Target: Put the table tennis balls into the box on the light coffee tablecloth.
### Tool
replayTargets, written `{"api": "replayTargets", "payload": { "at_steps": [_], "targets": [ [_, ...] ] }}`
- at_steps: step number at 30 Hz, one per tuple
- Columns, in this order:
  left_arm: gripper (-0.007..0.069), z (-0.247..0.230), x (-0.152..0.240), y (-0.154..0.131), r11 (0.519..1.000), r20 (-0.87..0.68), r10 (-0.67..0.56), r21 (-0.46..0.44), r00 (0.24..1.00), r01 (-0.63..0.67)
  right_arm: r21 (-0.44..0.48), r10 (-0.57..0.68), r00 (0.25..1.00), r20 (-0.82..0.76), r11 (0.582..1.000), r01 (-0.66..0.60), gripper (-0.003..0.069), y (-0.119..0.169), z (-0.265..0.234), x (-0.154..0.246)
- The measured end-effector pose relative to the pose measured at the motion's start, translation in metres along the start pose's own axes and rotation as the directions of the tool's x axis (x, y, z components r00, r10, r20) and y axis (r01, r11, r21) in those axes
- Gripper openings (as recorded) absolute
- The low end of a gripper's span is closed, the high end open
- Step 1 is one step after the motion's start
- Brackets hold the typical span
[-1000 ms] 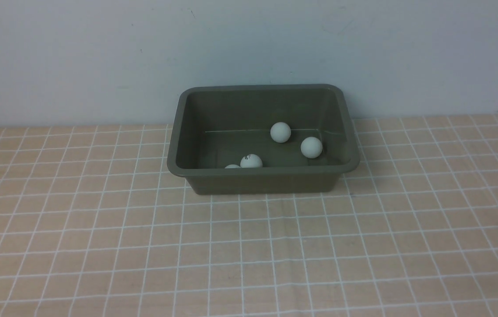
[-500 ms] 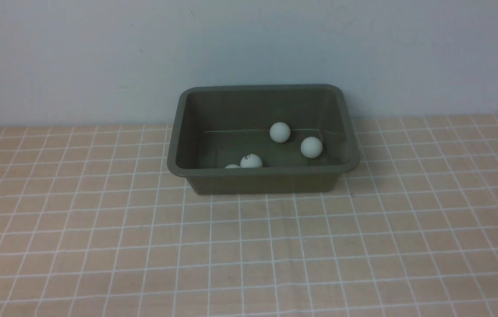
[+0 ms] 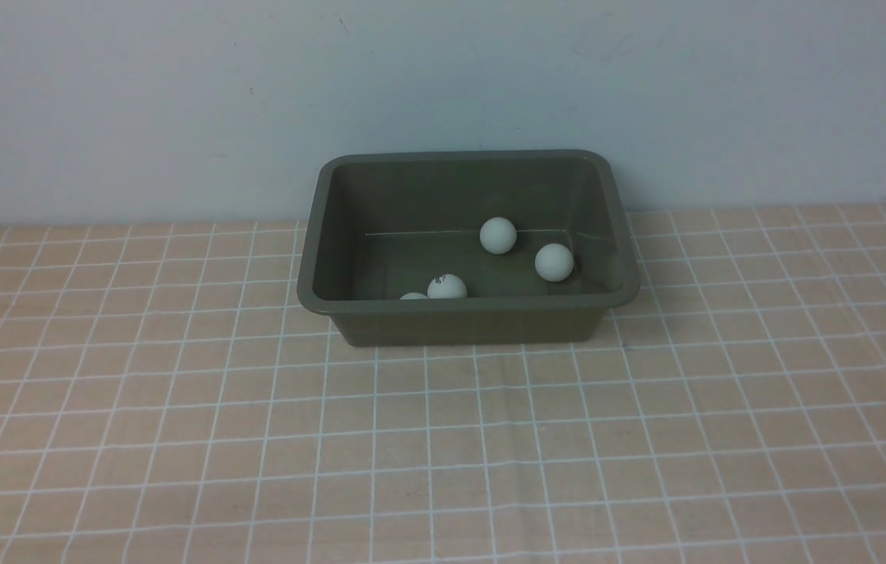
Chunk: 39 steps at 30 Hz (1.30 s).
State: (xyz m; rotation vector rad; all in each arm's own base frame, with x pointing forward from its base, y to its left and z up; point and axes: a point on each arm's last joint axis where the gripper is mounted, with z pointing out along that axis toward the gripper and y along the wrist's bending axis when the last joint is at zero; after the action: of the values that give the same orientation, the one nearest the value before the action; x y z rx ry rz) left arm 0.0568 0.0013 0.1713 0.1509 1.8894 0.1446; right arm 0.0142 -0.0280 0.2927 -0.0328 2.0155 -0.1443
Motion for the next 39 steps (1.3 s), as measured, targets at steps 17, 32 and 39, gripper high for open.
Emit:
{"api": "replayTargets", "payload": {
  "at_steps": [17,32,39],
  "targets": [
    [-0.0069,0.000,0.000,0.000,1.000,0.000,0.001,0.000,1.000,-0.001,-0.039,0.095,0.856,0.508,0.995,-0.088,-0.0013,0.031,0.052,0.018],
    [-0.0069,0.000,0.000,0.000,1.000,0.000,0.001,0.000,1.000,-0.001,-0.059,0.173,0.865,0.472,0.985,-0.165,-0.0013,0.036,0.075,0.060],
    [-0.0069,0.000,0.001,0.000,1.000,-0.001,0.001,0.000,1.000,-0.001,-0.048,0.237,0.889,0.393,0.970,-0.237,-0.0013,0.034,0.078,0.068]
  ]
}}
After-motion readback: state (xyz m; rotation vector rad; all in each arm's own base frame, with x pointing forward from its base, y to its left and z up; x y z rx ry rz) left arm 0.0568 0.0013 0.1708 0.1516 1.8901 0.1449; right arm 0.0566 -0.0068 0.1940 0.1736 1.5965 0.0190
